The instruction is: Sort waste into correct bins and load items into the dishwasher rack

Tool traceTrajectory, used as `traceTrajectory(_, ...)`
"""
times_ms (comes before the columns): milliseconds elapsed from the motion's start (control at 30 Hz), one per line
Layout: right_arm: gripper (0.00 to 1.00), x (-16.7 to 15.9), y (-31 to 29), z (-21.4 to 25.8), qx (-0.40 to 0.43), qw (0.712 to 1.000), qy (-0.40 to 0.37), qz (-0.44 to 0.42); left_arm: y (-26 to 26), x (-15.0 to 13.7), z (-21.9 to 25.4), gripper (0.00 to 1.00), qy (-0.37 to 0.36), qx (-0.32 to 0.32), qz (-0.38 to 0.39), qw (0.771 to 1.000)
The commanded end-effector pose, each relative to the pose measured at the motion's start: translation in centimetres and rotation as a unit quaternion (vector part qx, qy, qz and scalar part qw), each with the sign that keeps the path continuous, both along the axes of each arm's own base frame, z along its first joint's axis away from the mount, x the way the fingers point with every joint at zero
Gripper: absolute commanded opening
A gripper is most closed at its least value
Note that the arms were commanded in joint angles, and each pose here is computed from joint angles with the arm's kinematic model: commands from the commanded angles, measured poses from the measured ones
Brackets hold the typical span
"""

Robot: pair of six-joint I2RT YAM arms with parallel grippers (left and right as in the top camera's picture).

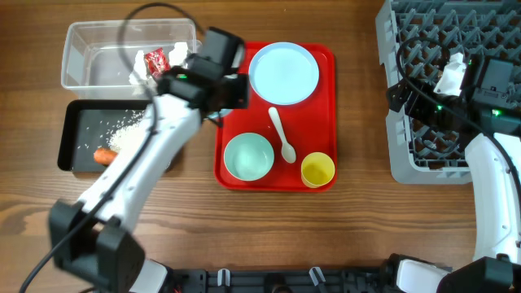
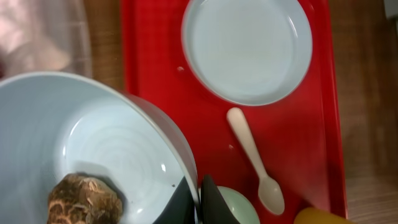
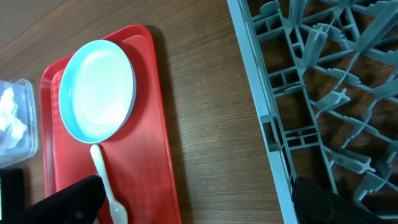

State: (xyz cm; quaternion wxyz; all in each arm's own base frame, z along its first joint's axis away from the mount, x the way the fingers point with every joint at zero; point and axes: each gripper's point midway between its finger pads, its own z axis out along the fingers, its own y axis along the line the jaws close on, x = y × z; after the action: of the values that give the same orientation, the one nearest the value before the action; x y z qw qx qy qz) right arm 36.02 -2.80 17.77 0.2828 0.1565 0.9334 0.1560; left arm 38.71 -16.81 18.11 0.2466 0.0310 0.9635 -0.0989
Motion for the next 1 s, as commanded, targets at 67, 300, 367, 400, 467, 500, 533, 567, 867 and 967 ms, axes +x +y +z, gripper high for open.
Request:
traceTrajectory(67,1.0,0.0,-0.1,-0.3,-0.007,1.0,0.004,0.004,7.0,-1.4,2.3,0.04,0.049,-0.066,0.102,0.991)
traceTrajectory(300,1.0,0.0,-0.1,-0.3,-0.007,1.0,0.004,0.004,13.9,-1.9,1.1,0.04,0.097,-0.144,0.132,0.976)
traceTrajectory(367,1.0,0.0,-0.1,-0.3,-0.007,1.0,0.004,0.004,15.1,-1.6,0.9,0.04,0.091,-0.177,0.13,0.971)
traceTrajectory(400,1.0,0.0,-0.1,-0.3,-0.007,1.0,0.004,0.004,15.8,-1.5,0.8,0.04,0.09,-0.195,0.134,0.967)
traceTrajectory(467,1.0,0.0,-0.1,-0.3,-0.007,1.0,0.004,0.004,16.8,-1.5,0.3,0.04,0.089,-0.227,0.136,0.96)
traceTrajectory(500,1.0,0.0,-0.1,-0.3,-0.007,1.0,0.004,0.004,17.2,-1.6,0.1,0.04,0.088,-0.242,0.133,0.957)
traceTrajectory(533,1.0,0.0,-0.1,-0.3,-0.007,1.0,0.004,0.004,17.7,-1.7,-0.3,0.04,0.089,-0.261,0.134,0.952)
traceTrajectory(567,1.0,0.0,-0.1,-0.3,-0.007,1.0,0.004,0.004,18.0,-1.8,-0.6,0.04,0.089,-0.277,0.131,0.948)
traceTrajectory(867,1.0,0.1,-0.1,-0.3,-0.007,1.0,0.003,0.004,20.1,-2.4,-1.4,0.04,0.036,-0.442,0.094,0.891)
traceTrajectory(967,1.0,0.1,-0.1,-0.3,-0.007,1.0,0.003,0.004,20.6,-2.9,-2.5,0.04,0.043,-0.46,0.106,0.88)
